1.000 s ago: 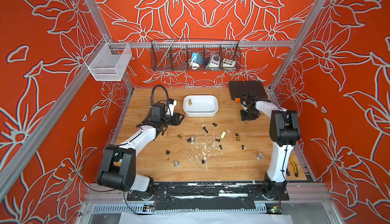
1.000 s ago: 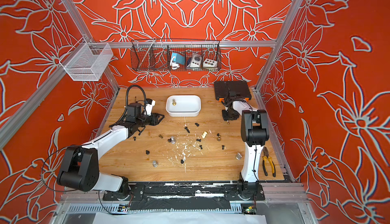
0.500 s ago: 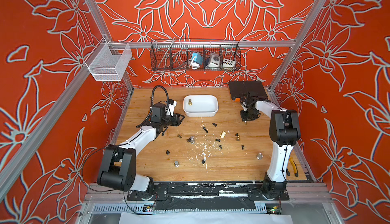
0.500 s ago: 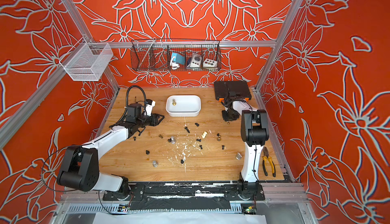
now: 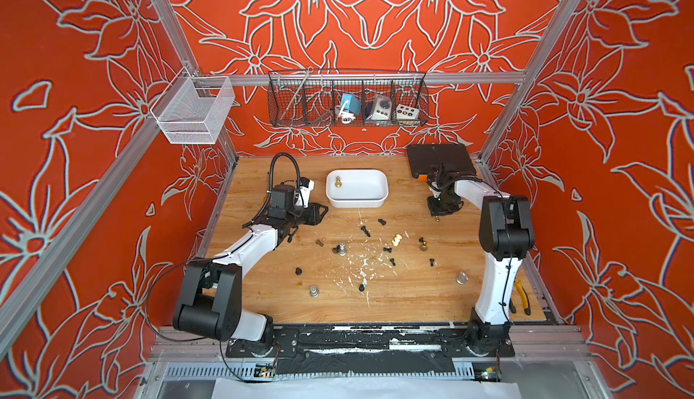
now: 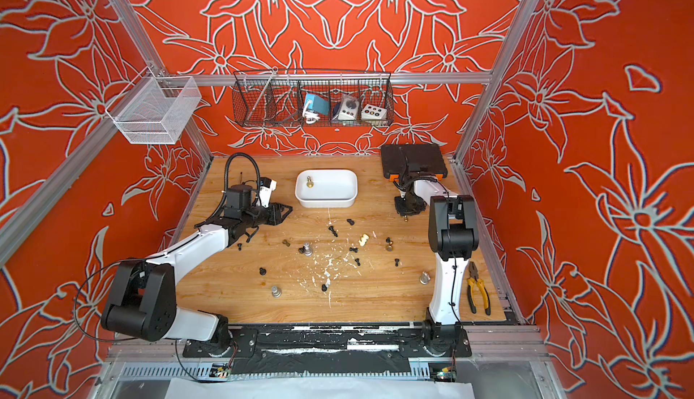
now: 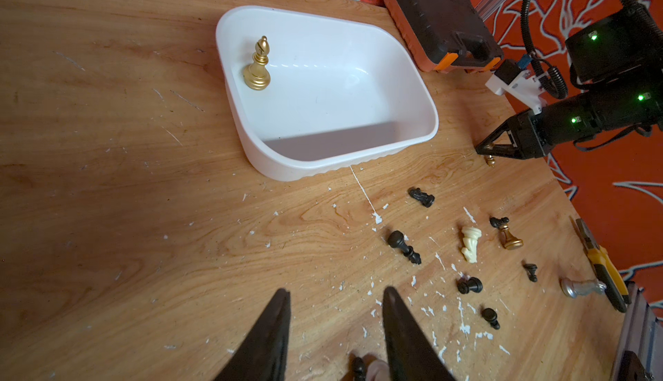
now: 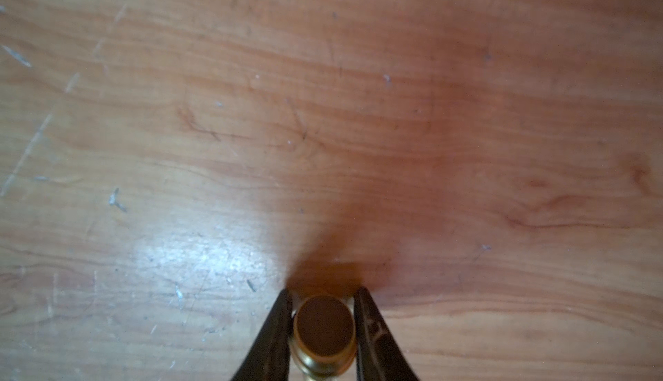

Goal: Put the chess pieces into the storage box
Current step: Pick up the chess piece at the center of the board.

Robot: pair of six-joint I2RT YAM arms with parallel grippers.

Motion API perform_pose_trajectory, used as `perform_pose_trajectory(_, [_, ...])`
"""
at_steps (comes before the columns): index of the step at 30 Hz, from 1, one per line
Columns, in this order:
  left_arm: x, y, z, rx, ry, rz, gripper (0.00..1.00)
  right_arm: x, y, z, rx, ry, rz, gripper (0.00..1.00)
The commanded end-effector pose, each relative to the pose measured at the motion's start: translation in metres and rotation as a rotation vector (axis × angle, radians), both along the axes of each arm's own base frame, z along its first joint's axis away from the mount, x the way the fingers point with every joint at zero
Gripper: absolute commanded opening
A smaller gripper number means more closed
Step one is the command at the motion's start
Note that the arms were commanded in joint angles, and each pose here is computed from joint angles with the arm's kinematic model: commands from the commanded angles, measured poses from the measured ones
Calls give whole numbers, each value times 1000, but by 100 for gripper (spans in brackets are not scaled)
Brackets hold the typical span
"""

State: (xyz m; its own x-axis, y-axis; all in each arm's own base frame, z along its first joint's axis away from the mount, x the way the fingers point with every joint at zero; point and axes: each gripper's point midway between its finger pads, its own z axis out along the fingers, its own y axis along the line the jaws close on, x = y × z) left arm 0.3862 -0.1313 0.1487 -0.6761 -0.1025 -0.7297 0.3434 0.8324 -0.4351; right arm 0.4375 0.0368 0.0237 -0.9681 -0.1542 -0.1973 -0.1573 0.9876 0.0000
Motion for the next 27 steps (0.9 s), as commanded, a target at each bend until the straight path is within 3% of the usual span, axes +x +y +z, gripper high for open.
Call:
perform_pose_trajectory(1, [-3,3,7,-9,-19,13,43,-2,-1,-7,-2,29,10,28])
perform_pose_trajectory(14, [-3,4,4,-6,-17,20,43,-4,4,3,30,6,1,24])
perform_pose_trajectory(27, [0,5,6,1,-24,23,43,3,19,44,121,-78,4,24])
